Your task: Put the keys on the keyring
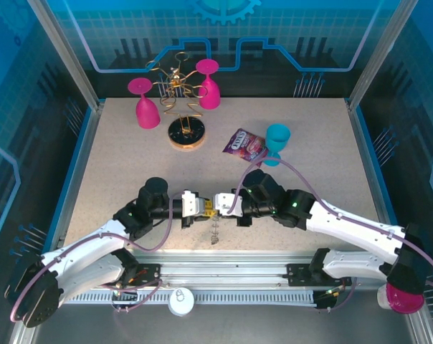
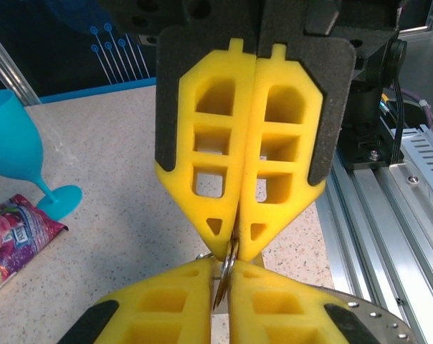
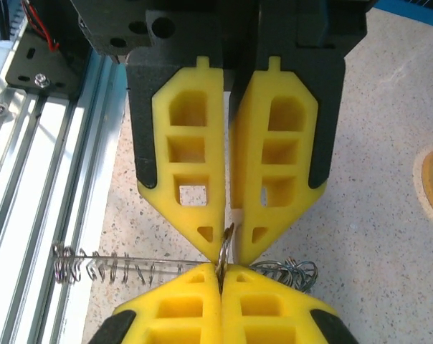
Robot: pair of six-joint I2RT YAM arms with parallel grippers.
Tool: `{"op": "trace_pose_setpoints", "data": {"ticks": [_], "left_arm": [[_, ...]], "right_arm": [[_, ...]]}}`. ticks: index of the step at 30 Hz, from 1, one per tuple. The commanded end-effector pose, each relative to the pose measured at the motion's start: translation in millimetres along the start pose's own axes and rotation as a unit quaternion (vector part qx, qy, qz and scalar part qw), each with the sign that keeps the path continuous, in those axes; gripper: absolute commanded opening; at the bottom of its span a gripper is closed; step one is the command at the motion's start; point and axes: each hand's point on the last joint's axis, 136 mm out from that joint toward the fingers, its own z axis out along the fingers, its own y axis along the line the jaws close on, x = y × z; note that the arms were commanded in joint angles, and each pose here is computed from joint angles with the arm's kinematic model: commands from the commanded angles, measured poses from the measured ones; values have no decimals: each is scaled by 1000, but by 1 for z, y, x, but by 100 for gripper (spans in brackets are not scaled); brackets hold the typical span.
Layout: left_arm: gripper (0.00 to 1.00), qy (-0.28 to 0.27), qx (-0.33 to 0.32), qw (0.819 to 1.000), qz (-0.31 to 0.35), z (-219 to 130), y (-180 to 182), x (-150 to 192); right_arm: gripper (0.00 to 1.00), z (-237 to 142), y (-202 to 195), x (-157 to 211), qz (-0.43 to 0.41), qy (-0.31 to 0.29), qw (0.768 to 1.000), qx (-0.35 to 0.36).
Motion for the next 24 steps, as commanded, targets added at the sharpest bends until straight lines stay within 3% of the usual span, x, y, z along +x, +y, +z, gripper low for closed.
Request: {"op": "trace_pose_setpoints", "data": {"ticks": [1, 5, 8, 10, 17, 24], "left_arm": [[11, -21, 9, 999, 25, 0, 0, -17], [0, -19, 16, 999, 25, 0, -3, -15], [0, -24, 12, 999, 33, -2, -3, -18], [0, -36, 5, 999, 38, -3, -2, -21], [0, -76, 0, 997, 30, -5, -3, -31], [0, -90, 13, 996, 19, -4, -6, -34]], "right_arm": [[0, 0, 3, -15, -30, -2, 999, -10], [0, -5, -3, -28, -20, -32, 999, 6], [23, -14, -11, -24, 18, -59, 997, 36], [27, -20, -15, -16, 53, -78, 994, 50], [29, -24, -5, -8, 151, -150, 976, 46], [27, -16, -7, -8, 162, -161, 972, 54]]}}
